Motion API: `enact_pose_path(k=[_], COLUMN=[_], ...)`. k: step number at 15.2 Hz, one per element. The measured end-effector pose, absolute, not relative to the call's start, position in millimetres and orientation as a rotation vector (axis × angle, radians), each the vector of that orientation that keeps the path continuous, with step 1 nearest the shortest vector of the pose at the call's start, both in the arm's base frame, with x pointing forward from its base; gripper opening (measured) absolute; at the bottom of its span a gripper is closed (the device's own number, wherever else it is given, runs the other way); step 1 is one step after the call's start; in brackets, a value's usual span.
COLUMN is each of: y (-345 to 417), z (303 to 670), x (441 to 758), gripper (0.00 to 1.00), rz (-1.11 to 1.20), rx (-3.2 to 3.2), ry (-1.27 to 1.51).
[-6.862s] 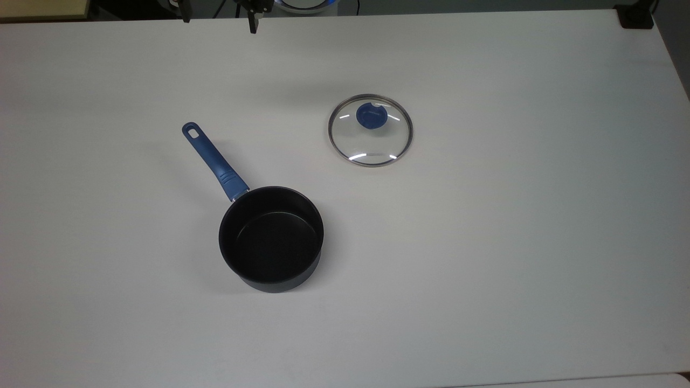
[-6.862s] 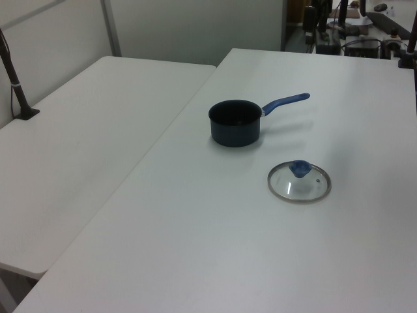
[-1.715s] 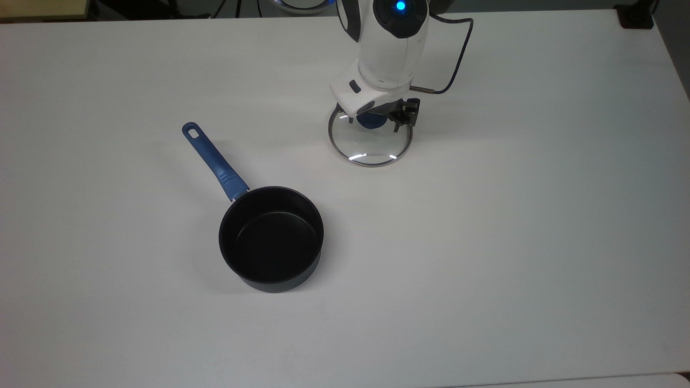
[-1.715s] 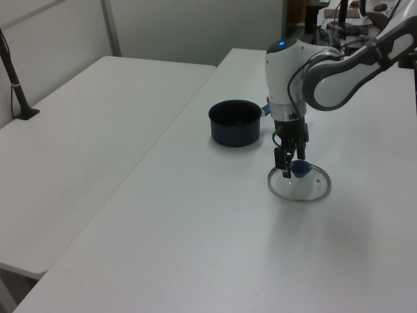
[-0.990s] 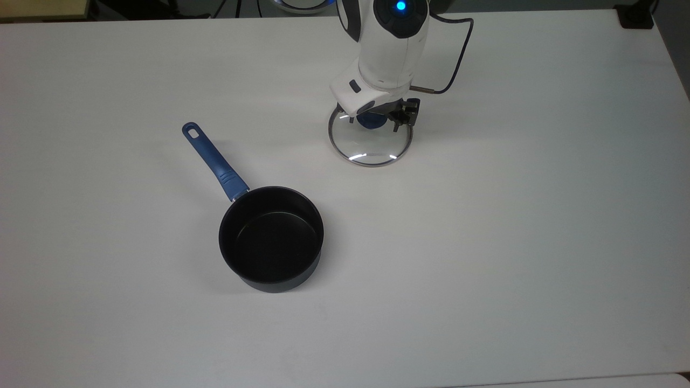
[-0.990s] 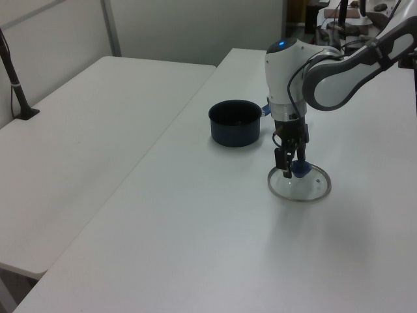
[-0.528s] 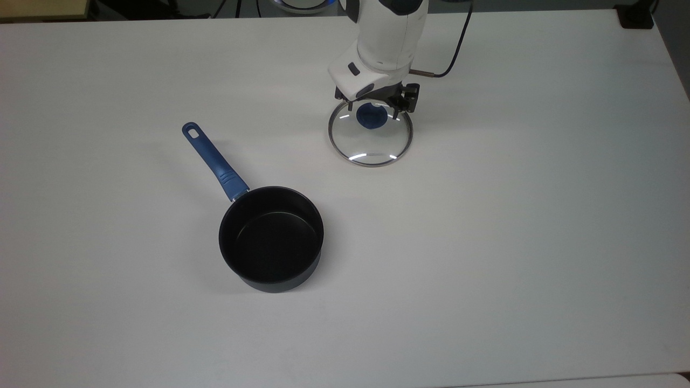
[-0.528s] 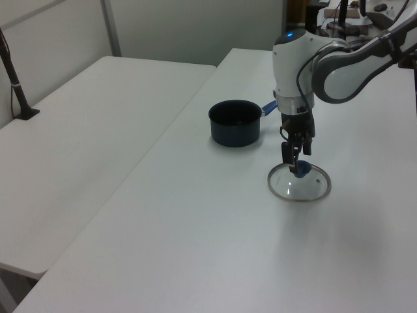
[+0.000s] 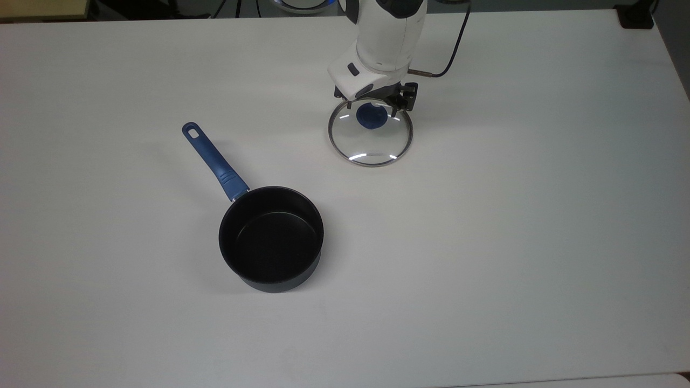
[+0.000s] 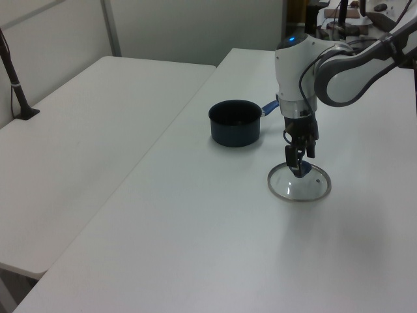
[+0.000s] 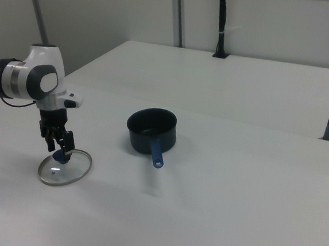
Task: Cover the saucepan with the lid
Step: 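Close the gripper on the blue knob of the glass lid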
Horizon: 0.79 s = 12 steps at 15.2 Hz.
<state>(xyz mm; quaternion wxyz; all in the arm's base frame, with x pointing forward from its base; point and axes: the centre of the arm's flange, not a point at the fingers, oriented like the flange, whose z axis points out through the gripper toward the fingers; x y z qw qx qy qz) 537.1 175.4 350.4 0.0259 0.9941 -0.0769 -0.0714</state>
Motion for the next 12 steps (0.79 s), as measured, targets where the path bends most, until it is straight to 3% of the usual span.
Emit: enact_pose_path(k=[8,10,12], y=[177.0,177.0,177.0], z=[338.8,338.9,339.0], x=[541.8,541.9,541.9], gripper=[0.89,0.85,0.72], rz=[-0.201,-0.200,-0.200], rx=[3.081,3.081,3.081], ry=[-0.239,-0.240,-0.242])
